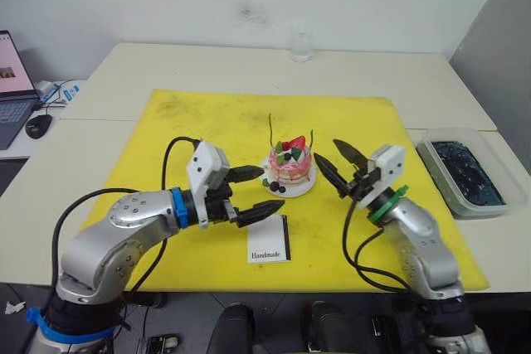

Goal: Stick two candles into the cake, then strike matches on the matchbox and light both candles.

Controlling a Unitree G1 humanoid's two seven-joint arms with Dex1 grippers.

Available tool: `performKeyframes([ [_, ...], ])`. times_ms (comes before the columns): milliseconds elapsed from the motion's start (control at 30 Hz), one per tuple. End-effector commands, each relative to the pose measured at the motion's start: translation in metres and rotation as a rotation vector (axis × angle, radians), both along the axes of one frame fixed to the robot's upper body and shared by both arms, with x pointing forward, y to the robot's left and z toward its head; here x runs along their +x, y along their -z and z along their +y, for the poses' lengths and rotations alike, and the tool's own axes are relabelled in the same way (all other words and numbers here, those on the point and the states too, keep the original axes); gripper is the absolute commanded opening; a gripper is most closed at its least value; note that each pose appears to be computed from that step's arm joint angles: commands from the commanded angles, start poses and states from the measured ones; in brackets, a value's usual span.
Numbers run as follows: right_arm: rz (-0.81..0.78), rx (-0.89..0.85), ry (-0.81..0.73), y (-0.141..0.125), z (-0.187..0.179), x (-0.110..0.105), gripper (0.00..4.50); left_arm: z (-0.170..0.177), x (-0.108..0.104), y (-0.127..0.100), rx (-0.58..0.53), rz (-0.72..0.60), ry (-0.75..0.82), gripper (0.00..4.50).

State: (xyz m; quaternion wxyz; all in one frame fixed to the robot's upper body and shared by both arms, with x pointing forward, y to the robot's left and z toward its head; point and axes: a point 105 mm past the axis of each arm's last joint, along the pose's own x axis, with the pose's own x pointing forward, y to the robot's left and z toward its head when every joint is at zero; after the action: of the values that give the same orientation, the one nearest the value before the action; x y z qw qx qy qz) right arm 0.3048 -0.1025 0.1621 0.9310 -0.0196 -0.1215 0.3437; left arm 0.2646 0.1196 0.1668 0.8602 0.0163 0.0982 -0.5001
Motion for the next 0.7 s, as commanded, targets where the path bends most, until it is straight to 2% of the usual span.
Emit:
performKeyframes([
  [33,0.003,-0.092,-0.024,-0.010,-0.013,-0.013,2.76,0.029,-0.014,0.000,-0.047,0.249,0.001,4.50],
  [133,0.048,-0.196,-0.069,-0.004,-0.016,-0.022,2.76,0.039,-0.034,0.003,-0.088,0.480,0.049,4.50],
  [267,0.166,-0.285,-0.197,0.008,-0.011,-0.038,2.76,0.051,-0.051,0.022,-0.038,0.691,0.026,4.50],
  [367,0.197,-0.374,-0.248,0.017,-0.006,-0.046,2.18,0.050,-0.050,0.036,-0.063,0.787,-0.016,4.50],
  [567,0.291,-0.457,-0.307,0.035,-0.001,-0.058,0.03,0.042,-0.040,0.050,-0.114,0.837,-0.085,4.50],
  [700,0.320,-0.494,-0.337,0.045,0.003,-0.061,0.03,0.032,-0.035,0.058,-0.150,0.862,-0.111,4.50],
])
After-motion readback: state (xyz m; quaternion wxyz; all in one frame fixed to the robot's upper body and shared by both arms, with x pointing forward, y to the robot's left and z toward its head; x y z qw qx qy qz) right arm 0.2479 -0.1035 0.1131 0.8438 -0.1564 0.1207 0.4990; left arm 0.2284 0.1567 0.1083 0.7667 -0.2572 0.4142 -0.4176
